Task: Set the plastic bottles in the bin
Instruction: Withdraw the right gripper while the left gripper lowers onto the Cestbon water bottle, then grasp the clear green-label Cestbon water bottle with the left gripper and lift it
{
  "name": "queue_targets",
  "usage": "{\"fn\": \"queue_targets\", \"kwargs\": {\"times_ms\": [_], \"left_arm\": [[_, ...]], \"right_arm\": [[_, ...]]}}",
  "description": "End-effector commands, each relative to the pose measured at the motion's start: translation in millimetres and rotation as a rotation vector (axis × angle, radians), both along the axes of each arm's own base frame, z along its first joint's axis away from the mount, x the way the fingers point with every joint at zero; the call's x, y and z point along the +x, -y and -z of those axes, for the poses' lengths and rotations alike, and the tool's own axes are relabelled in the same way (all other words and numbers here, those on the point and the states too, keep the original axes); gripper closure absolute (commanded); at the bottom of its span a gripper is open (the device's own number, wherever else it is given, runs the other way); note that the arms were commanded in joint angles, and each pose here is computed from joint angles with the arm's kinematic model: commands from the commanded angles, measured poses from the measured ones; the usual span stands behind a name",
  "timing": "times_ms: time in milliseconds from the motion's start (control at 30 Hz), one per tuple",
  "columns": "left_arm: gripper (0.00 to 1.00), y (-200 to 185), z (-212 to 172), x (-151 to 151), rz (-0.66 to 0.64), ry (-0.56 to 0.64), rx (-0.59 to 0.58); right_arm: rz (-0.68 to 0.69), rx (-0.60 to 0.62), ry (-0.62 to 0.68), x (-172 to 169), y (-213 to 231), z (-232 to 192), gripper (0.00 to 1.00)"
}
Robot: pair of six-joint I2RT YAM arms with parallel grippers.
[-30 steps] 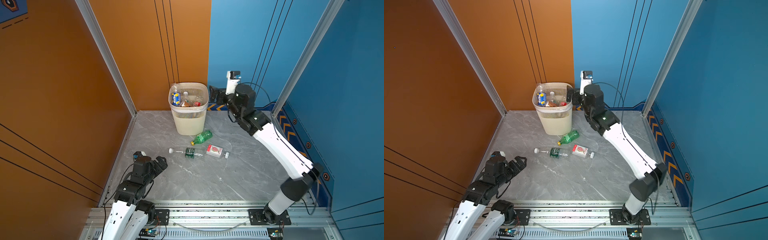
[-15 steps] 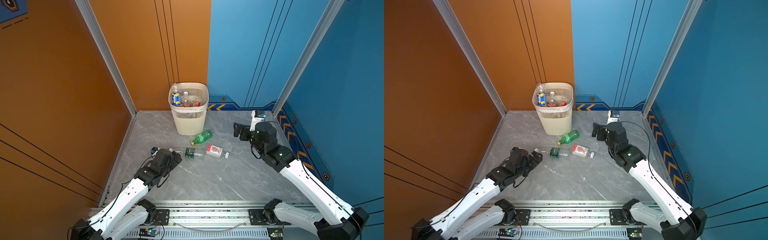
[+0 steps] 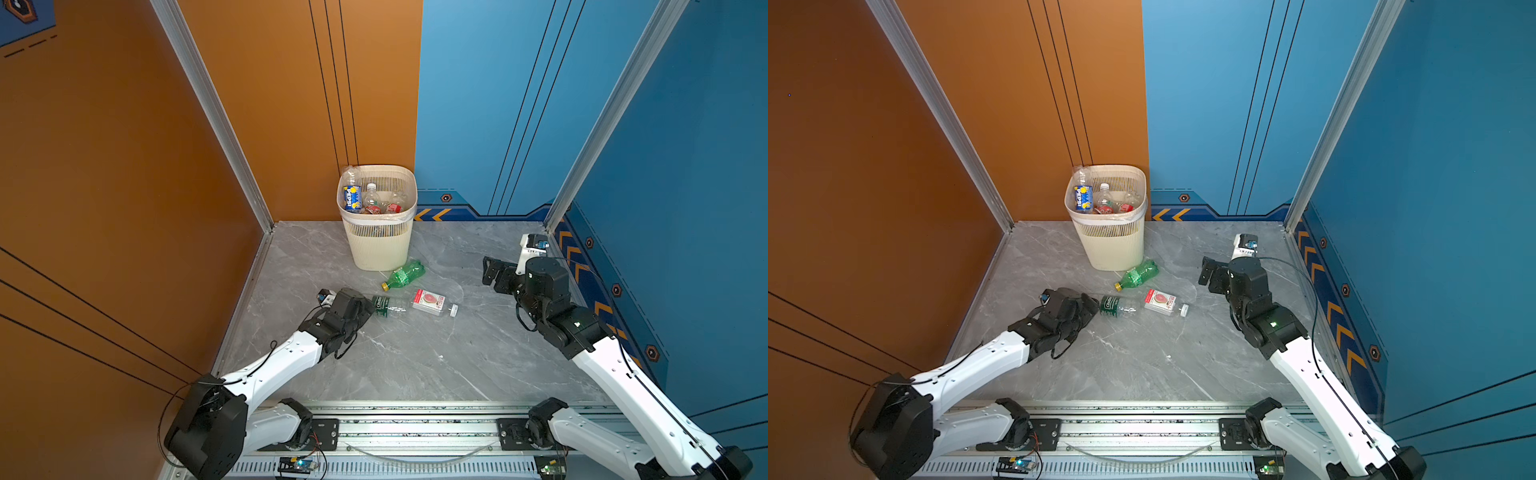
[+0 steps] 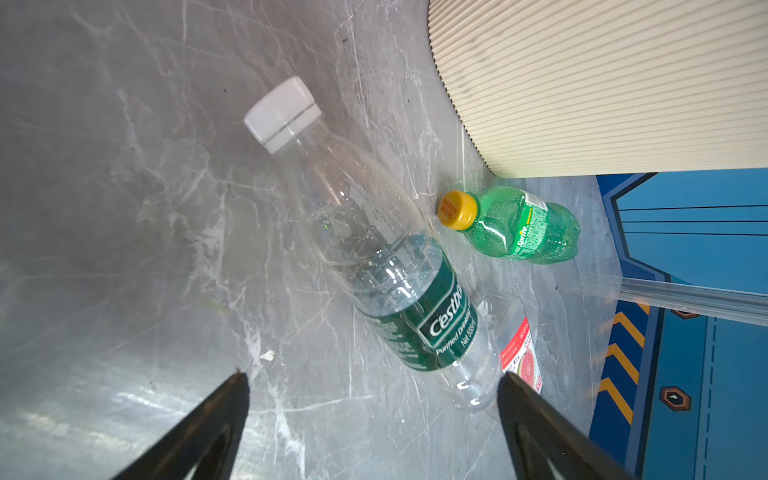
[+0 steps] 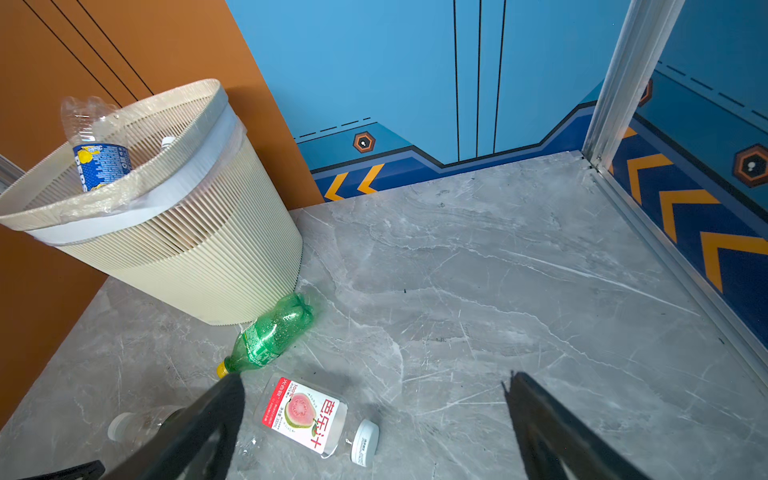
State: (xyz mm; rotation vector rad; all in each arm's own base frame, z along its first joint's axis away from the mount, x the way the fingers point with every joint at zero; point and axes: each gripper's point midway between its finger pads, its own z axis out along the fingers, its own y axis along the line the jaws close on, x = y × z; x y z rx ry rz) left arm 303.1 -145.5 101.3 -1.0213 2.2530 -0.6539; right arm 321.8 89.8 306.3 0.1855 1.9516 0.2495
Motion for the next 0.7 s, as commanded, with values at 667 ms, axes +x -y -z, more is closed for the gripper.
{"fn": "queue_targets", "kwargs": {"times_ms": [667], "left_arm": [[0.08, 37, 34, 43, 0.011, -0.053, -0.064]], "right_arm": [[0.020, 0.020, -0.053, 0, 19, 21, 0.01]]}}
